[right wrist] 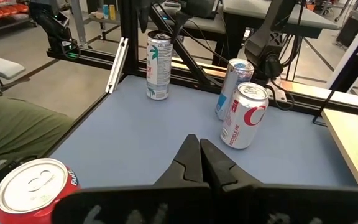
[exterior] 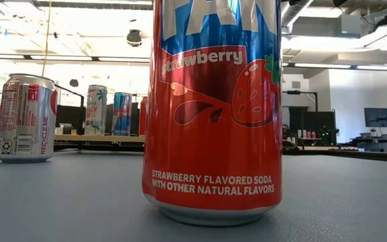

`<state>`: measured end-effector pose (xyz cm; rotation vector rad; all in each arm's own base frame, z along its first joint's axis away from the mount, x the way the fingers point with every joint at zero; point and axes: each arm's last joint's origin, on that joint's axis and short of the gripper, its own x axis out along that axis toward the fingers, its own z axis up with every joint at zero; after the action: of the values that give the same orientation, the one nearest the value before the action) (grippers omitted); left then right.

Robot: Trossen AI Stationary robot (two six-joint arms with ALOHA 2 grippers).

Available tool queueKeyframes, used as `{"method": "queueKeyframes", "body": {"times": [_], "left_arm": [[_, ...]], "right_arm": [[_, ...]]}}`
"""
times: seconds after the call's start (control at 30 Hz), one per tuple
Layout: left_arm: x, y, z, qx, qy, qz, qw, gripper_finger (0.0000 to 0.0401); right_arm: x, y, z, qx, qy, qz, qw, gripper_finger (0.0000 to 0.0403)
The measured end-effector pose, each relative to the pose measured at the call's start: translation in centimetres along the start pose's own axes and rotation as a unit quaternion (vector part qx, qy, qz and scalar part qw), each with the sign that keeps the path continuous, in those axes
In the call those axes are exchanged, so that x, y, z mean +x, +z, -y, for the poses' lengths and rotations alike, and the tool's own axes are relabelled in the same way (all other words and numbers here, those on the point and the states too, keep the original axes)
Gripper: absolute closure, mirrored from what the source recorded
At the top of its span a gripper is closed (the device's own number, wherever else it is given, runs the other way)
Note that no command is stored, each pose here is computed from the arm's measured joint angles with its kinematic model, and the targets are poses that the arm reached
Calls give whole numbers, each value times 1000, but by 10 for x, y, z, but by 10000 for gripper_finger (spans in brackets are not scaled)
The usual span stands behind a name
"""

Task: Place canned beverage on shelf
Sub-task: Put the bottom white pink soda can on the shelf aligned with the other white pink soda can

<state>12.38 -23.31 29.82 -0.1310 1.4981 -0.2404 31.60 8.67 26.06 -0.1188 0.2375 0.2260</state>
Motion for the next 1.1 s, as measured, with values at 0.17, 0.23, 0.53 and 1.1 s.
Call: {"method": "queueKeyframes", "body": {"times": [0.17, 0.23, 0.53, 1.1], "left_arm": [[1, -6, 4, 15, 17, 25, 999, 90], [3, -7, 3, 11, 22, 28, 999, 90], [23, -9, -1, 4, 24, 12, 1000, 90], [22, -9, -1, 5, 27, 25, 999, 109]], "right_arm": [[0, 0, 0, 0, 1, 0, 1000, 403], [0, 0, 0, 0, 0, 1, 1000, 403], [0, 0, 0, 1, 1, 1, 1000, 403], [0, 0, 0, 11, 1, 2, 1000, 403]]}}
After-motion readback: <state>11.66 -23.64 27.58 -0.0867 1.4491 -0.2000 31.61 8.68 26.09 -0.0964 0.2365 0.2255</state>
